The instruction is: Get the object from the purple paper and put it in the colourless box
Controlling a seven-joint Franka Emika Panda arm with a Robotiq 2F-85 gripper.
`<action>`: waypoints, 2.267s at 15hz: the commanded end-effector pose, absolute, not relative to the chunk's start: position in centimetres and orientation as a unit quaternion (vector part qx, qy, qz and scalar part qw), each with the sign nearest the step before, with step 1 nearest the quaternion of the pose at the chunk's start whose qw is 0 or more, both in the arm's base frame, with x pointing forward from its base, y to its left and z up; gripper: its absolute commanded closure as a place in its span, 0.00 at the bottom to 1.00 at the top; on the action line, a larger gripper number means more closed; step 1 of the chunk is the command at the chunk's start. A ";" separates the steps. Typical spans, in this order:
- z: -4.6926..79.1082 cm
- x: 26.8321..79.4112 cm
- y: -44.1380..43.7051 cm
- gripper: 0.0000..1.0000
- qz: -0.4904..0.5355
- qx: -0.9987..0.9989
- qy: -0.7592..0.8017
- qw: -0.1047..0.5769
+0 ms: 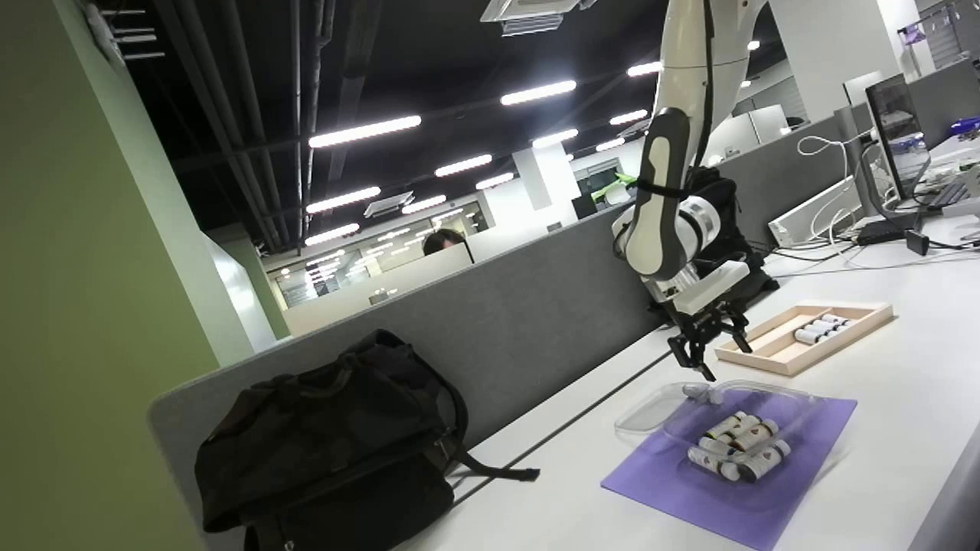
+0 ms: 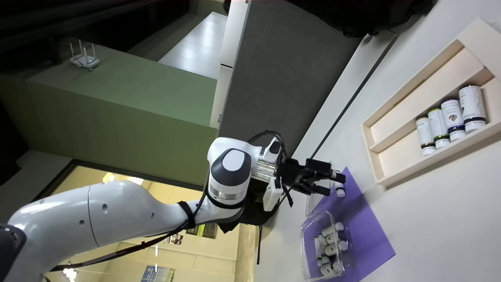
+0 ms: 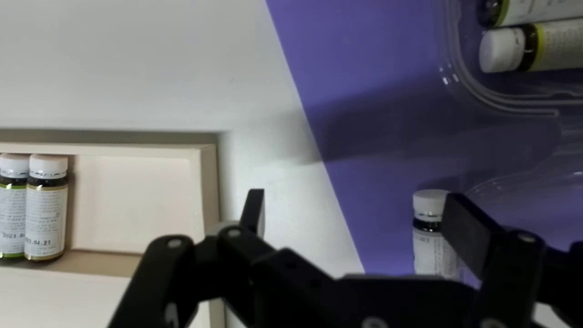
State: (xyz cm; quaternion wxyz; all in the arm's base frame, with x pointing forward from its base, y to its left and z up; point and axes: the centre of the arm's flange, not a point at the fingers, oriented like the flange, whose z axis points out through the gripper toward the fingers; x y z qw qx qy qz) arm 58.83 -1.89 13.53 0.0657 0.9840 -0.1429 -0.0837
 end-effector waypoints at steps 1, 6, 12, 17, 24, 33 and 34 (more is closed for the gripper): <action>13.6 60.5 -1.7 0.00 -0.109 0.978 -0.168 0.057; 14.6 60.0 -2.4 0.00 -0.176 0.963 -0.179 0.099; 12.4 59.5 -2.9 0.00 -0.185 0.961 -0.174 0.107; 10.7 59.5 -2.3 0.00 -0.165 0.968 -0.162 0.095; 11.8 60.8 -0.2 0.00 -0.089 0.985 -0.140 0.043; 12.2 62.2 0.0 0.00 -0.046 0.988 -0.147 0.021; 12.3 62.4 -0.1 0.00 -0.040 0.988 -0.150 0.019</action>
